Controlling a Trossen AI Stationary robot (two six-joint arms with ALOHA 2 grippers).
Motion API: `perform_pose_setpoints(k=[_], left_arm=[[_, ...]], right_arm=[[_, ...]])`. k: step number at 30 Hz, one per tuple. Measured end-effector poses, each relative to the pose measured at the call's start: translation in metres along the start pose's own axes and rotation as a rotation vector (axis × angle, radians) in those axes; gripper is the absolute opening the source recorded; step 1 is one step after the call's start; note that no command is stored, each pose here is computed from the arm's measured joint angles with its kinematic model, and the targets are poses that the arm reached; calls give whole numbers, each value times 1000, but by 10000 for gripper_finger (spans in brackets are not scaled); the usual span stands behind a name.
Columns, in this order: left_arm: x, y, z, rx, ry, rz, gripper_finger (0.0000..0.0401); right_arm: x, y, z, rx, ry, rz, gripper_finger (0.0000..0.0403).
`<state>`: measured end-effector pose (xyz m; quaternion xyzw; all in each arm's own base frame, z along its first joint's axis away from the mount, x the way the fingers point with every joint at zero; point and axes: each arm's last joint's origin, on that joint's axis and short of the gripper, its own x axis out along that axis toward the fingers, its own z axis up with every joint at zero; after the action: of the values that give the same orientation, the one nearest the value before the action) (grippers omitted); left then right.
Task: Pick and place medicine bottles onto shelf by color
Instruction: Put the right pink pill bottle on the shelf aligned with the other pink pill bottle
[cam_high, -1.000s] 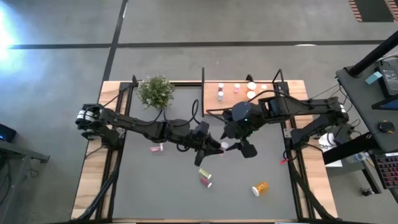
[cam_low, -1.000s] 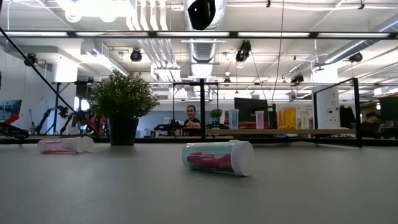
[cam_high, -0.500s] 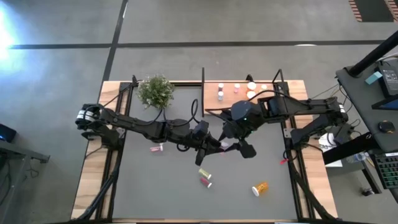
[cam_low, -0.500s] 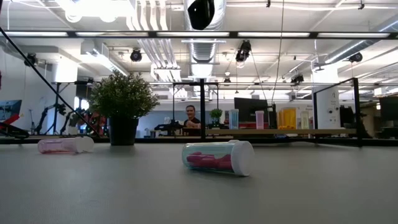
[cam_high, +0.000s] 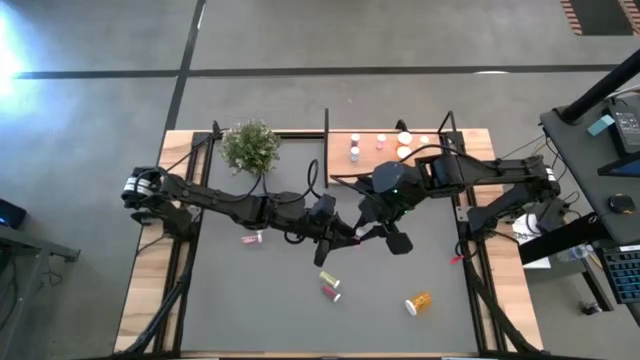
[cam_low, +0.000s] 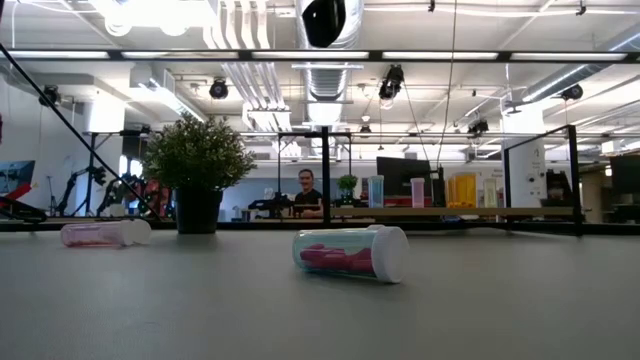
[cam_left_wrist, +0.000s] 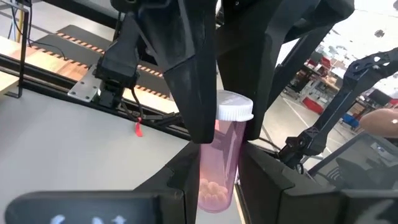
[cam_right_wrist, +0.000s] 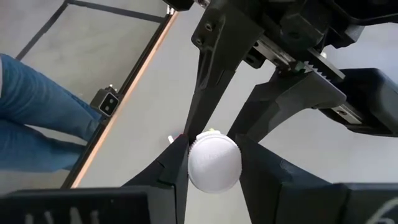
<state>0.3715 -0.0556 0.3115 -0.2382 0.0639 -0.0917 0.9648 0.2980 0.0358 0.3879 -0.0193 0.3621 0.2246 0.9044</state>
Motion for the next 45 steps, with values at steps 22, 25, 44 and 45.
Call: perform_pose_setpoints(k=[22, 25, 44, 45], left_arm=[[-2, 9, 6, -50, -40, 15, 205], [-2, 13, 7, -50, -36, 16, 205], [-58, 36, 40, 65, 112, 122, 205], [-61, 37, 42, 76, 119, 133, 205]], right_arm=[[-25, -14, -22, 100, 153, -124, 111], [-34, -26, -32, 126, 235, -239, 109], [-28, -171, -159, 638, 260, -740, 115], [-27, -176, -164, 654, 254, -757, 115]])
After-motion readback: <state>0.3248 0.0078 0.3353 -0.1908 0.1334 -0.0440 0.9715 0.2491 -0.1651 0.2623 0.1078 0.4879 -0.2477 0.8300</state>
